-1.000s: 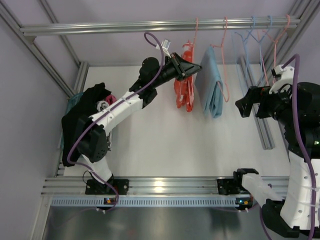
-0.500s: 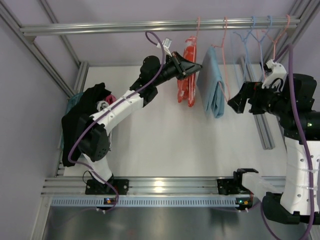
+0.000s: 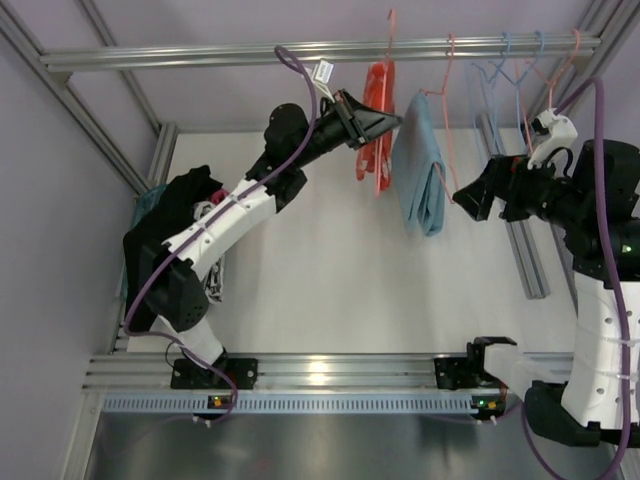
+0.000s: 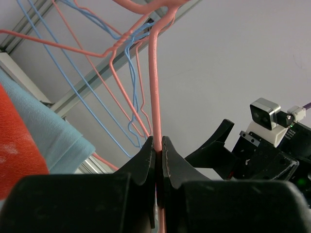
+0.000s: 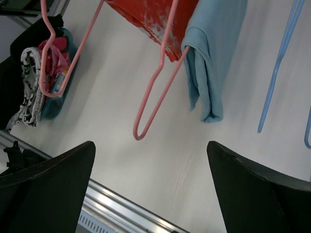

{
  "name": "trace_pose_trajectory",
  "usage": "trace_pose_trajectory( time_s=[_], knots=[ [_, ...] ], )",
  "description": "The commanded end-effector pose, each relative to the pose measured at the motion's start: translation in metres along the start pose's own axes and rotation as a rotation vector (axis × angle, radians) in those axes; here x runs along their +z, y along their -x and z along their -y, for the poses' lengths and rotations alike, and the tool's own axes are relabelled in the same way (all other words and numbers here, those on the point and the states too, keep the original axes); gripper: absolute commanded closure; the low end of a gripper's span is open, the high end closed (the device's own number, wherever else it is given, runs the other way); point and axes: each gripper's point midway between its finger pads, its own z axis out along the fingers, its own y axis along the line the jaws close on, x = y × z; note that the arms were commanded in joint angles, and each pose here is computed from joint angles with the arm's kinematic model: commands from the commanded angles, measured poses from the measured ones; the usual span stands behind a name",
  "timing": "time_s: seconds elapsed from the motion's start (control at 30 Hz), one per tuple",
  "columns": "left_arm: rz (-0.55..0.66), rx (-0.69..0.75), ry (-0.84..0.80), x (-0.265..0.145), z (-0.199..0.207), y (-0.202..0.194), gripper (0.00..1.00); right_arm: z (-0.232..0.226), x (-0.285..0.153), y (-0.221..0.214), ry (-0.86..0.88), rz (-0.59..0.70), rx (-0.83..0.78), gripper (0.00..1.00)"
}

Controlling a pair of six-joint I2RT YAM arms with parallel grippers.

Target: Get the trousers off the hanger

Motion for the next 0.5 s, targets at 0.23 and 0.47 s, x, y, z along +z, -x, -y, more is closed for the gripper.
trace_pose_trajectory(
  time_s=[0.23, 0.47],
  knots=[
    [0.185, 0.242, -0.257, -0.072, 0.120, 0.033, 1.00, -0.052, -0.012, 0.070, 0.242, 0.171, -0.033, 0.01],
    [0.169, 0.234, -0.213, -0.108, 0.108, 0.006, 1.00, -0.102, 0.010, 0.090, 0.531, 0.188, 0.107, 0.00]
  ],
)
